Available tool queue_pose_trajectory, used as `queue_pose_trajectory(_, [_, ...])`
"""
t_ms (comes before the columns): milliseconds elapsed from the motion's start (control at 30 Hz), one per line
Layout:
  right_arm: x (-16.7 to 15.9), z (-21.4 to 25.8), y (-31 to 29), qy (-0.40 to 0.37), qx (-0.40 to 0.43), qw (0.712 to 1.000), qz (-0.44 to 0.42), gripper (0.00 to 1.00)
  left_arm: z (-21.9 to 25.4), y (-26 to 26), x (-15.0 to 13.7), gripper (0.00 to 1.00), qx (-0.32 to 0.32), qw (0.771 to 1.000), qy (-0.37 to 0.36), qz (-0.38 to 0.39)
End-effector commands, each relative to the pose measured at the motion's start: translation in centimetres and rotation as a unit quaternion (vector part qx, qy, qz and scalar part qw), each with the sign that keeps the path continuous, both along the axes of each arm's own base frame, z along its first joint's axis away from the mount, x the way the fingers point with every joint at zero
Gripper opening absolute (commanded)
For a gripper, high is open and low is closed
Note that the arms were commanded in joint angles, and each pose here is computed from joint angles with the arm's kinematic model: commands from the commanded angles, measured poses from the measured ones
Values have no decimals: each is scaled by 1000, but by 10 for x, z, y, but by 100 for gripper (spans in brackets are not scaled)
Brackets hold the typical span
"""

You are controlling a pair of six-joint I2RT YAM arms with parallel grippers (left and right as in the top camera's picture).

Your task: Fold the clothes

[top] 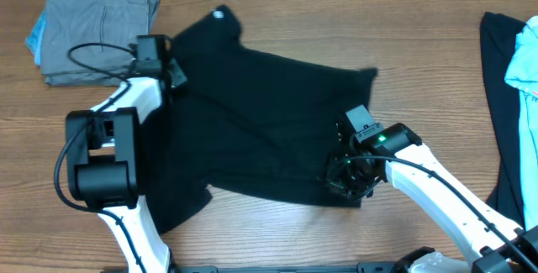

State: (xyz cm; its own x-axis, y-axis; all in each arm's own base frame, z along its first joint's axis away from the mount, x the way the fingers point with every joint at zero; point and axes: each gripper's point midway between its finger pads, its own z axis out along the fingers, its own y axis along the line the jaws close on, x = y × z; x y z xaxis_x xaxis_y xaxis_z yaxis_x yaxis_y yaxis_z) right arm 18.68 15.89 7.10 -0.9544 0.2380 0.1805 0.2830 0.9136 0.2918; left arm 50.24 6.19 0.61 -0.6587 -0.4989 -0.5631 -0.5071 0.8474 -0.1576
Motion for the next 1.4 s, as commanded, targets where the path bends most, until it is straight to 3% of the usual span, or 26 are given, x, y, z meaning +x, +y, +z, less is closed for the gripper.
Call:
queue_pose_trajectory(0, [2,-2,-3,-10,-12,1000,-1,4,-24,43,-17,41,38,997,40,51])
queue_pose_trajectory(67, [5,-4,-4,-15,-17,1000,-2,4,-18,46,-13,53,44,997,40,38])
queue_pose_trajectory(133, [9,-5,-4,-22,-19,1000,-2,5,-10,45,-8,87,53,997,43,23])
queue_pose_trajectory(233, [16,-5,-2,-37,-16,999,-3,20,12,30,6,100,42,998,49,-8])
queue_pose_trajectory(333, [24,-7,1,-51,-13,999,-4,22,34,7,16,100,10,998,52,-39])
queue_pose_trajectory(500, [33,-19,1,-53,-25,998,-5,12,67,-43,24,100,-48,992,60,-101])
queue_pose_trajectory(800, [31,-60,-9,-3,-74,997,-2,7,81,-105,2,100,-55,979,117,-158])
queue_pose_trajectory(1100, [19,-86,-27,49,-122,991,-6,4,74,-117,-22,100,-61,970,165,-168])
queue_pose_trajectory(1367, [11,-82,-89,98,-217,965,-107,4,70,-116,-35,100,-63,965,191,-166])
